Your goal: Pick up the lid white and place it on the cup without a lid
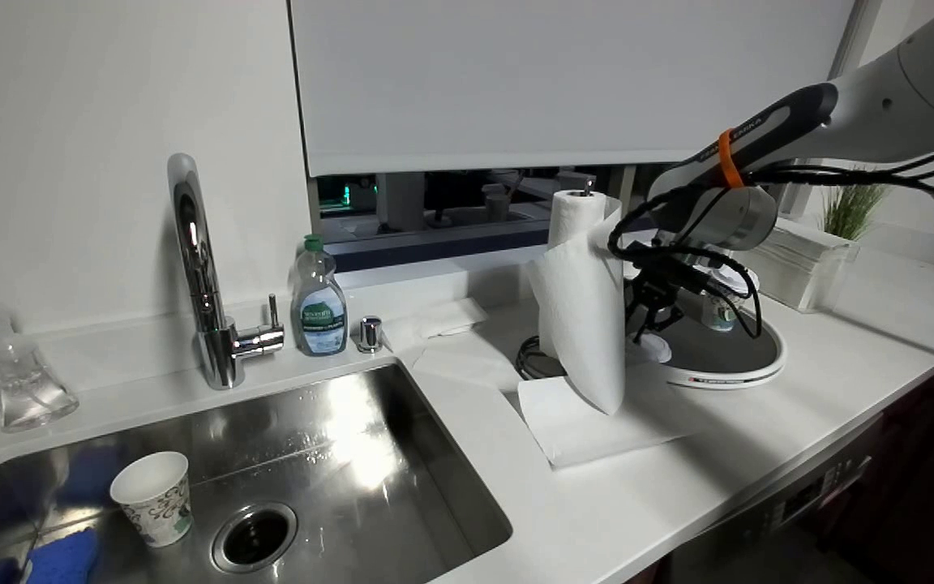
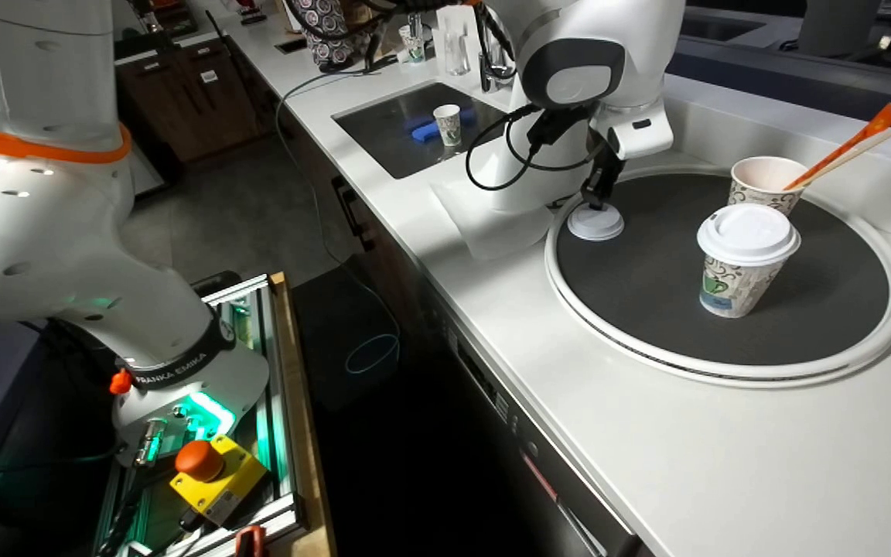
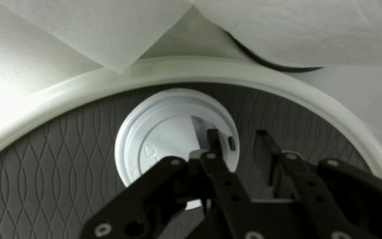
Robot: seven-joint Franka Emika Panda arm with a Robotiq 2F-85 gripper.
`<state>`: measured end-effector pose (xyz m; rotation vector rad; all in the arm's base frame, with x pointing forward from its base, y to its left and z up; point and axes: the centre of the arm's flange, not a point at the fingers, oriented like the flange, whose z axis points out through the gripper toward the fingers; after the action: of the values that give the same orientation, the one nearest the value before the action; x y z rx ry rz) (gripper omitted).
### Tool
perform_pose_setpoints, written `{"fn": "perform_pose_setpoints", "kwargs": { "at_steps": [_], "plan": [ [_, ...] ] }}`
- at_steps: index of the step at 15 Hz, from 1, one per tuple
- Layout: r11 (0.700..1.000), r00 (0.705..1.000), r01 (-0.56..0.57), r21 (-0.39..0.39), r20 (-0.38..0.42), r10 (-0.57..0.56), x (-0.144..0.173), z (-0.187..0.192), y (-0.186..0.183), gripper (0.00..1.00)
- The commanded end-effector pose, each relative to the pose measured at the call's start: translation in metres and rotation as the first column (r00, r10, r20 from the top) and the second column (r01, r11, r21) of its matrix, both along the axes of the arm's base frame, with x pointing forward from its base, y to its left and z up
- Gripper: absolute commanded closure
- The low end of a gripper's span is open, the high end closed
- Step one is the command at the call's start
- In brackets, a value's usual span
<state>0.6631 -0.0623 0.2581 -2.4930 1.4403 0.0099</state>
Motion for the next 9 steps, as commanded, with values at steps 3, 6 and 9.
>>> {"fn": "perform_pose_setpoints", "kwargs": {
  "at_steps": [3,6,9],
  "plan": [
    [1.0,1.0,-0.01,0.001,-0.027,0.01,-0.005,-0.001,-0.003,1.0],
    [1.0,1.0,-0.01,0.002,-0.021,0.01,-0.007,0.01,-0.008,0.99],
    [1.0,1.0,-0.008,-0.01,-0.007,0.008,-0.013,0.027,-0.02,0.98]
  ]
}}
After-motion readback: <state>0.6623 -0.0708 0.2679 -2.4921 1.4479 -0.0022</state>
